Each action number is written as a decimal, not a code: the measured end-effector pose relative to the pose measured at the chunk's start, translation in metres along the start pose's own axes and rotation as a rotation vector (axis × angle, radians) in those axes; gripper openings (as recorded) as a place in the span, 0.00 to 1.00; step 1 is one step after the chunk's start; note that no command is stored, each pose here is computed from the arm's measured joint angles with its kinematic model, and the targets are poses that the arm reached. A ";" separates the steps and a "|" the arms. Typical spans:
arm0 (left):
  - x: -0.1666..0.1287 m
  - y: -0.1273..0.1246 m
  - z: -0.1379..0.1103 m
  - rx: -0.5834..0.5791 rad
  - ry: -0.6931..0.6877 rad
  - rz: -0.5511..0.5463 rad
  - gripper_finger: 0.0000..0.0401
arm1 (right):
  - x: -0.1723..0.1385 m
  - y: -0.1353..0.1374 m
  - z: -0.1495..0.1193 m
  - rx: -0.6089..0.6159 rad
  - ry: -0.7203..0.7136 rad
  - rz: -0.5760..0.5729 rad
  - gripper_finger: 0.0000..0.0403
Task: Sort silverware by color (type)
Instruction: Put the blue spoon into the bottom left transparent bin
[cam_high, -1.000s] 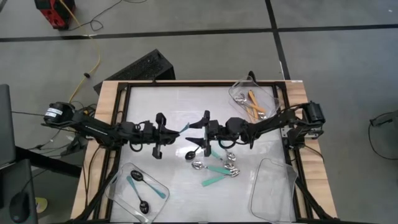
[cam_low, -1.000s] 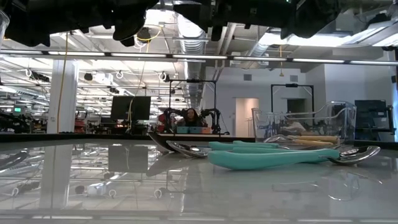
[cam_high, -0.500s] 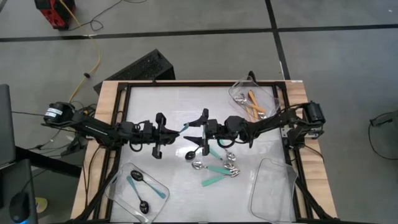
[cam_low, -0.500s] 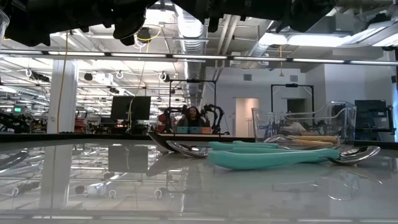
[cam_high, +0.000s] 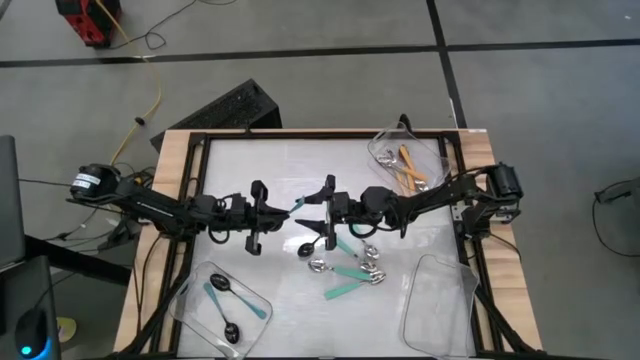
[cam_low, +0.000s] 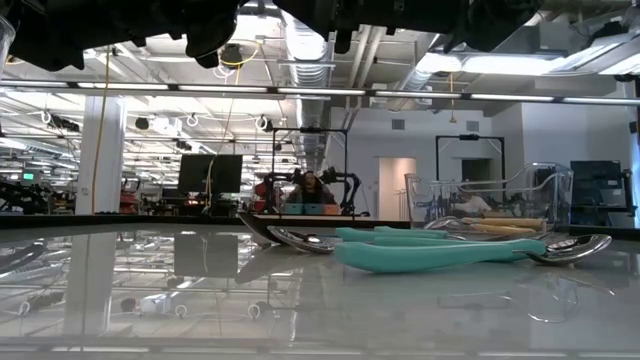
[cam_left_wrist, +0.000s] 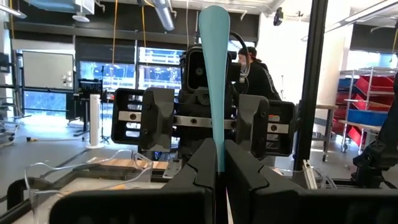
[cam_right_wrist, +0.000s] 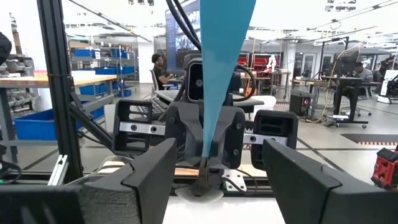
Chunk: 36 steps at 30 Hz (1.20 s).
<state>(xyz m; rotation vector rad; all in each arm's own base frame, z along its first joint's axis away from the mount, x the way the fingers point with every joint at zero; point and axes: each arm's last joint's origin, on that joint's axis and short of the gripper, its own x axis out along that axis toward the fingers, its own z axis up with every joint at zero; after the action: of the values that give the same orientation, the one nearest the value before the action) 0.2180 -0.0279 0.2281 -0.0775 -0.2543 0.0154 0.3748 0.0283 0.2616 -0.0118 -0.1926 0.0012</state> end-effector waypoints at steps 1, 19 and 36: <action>0.000 0.000 0.000 0.000 -0.001 0.000 0.00 | 0.000 0.000 0.000 0.000 0.000 0.000 0.66; 0.003 0.000 -0.007 -0.003 0.014 0.011 0.00 | 0.000 -0.005 0.000 -0.002 -0.001 -0.014 0.66; 0.006 0.000 -0.015 0.005 0.023 0.038 0.00 | 0.000 -0.007 -0.002 0.024 0.014 -0.020 0.66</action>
<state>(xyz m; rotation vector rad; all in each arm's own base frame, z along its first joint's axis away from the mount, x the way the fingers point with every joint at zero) 0.2275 -0.0288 0.2147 -0.0777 -0.2294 0.0530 0.3755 0.0212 0.2603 0.0142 -0.1789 -0.0162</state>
